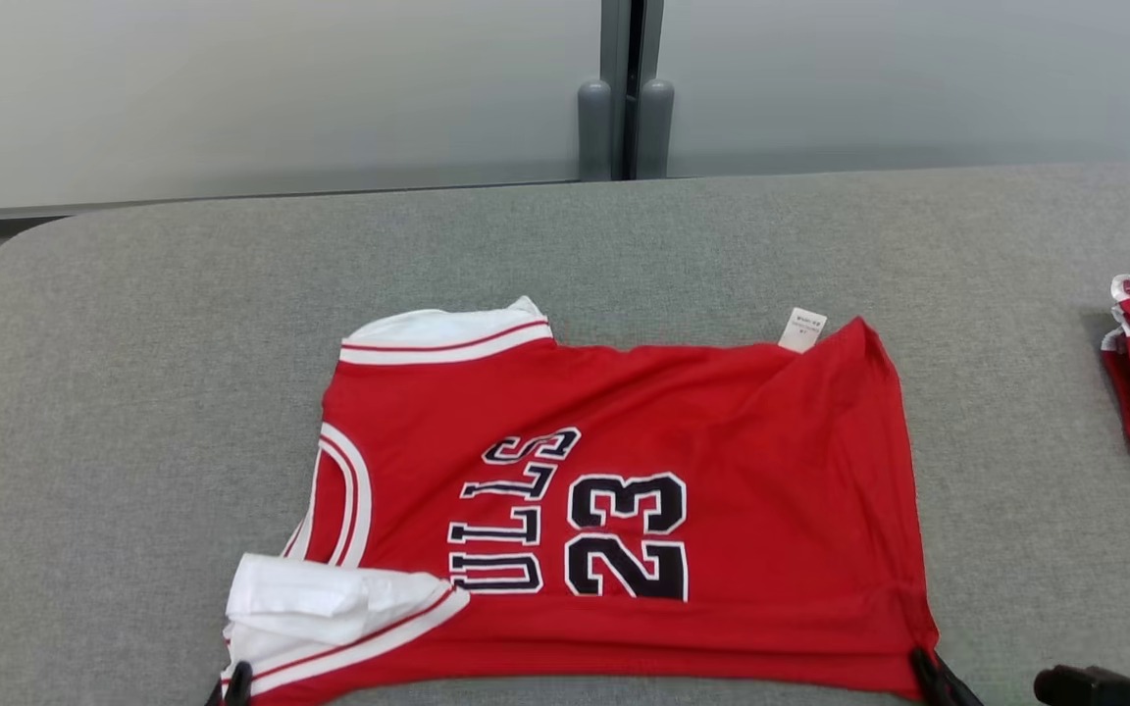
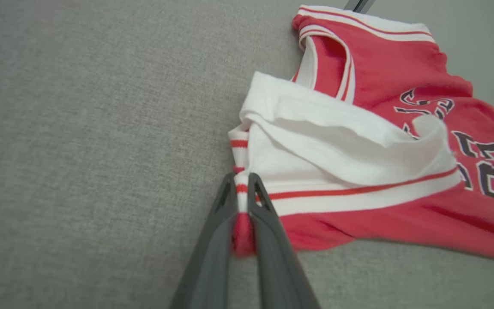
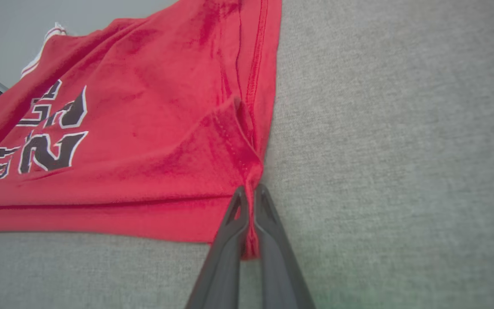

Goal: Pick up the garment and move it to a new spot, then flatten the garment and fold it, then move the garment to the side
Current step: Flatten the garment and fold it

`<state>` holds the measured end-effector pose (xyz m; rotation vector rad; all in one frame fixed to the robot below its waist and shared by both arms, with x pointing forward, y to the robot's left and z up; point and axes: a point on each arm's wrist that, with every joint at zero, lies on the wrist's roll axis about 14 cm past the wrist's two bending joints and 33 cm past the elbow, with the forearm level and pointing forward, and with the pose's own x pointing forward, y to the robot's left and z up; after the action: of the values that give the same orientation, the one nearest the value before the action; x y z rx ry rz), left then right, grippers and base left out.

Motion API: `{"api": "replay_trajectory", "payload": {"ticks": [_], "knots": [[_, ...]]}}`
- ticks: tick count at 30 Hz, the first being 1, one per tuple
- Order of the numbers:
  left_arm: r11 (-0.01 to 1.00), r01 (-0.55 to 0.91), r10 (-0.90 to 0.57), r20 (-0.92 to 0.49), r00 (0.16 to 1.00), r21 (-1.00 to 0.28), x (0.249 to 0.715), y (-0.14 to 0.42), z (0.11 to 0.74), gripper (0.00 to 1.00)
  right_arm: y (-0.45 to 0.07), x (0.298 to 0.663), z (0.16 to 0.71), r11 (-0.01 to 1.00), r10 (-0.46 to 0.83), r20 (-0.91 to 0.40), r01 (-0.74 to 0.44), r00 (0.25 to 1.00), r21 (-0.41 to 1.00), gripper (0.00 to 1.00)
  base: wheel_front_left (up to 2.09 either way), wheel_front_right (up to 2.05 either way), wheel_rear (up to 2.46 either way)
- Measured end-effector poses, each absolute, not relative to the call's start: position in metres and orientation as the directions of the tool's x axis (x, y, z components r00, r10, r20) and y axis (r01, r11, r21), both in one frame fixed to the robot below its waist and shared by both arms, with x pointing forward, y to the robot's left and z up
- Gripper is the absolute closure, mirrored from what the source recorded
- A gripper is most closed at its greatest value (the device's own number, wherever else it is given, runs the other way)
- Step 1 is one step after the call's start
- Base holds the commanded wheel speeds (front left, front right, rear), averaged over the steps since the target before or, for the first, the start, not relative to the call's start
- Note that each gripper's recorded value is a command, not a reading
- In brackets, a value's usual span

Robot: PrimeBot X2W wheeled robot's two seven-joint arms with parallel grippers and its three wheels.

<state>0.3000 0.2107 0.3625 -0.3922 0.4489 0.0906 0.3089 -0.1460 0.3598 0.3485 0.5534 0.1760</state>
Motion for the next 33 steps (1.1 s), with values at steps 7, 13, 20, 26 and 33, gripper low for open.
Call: {"api": "replay_trajectory", "payload": {"ticks": [7, 13, 20, 26, 33], "knots": [[0.901, -0.226, -0.002, -0.525, 0.851, -0.37, 0.262, 0.21, 0.354, 1.0, -0.158, 0.275, 0.352, 0.929, 0.237, -0.543, -0.024, 0.805, 0.37, 1.0, 0.0, 0.0, 0.0], [0.9, -0.212, -0.022, -0.524, 0.851, -0.382, 0.262, 0.202, 0.36, 0.0, -0.16, 0.276, 0.358, 0.929, 0.236, -0.536, -0.027, 0.811, 0.369, 0.0, 0.0, 0.0, 0.0], [0.922, -0.158, 0.047, -0.303, 0.952, -0.353, 0.303, 0.206, 0.413, 0.0, -0.164, 0.317, 0.411, 0.942, 0.223, -0.342, -0.111, 0.913, 0.318, 0.0, 0.0, 0.0, 0.0], [0.96, -0.094, 0.086, -0.043, 0.995, -0.264, 0.339, 0.214, 0.482, 0.0, -0.17, 0.348, 0.483, 0.961, 0.217, -0.111, -0.193, 0.97, 0.197, 0.0, 0.0, 0.0, 0.0], [0.985, -0.051, 0.056, 0.025, 0.998, -0.165, 0.35, 0.207, 0.506, 0.0, -0.165, 0.359, 0.519, 0.967, 0.229, -0.036, -0.223, 0.973, 0.122, 0.0, 0.0, 0.0, 0.0]]}}
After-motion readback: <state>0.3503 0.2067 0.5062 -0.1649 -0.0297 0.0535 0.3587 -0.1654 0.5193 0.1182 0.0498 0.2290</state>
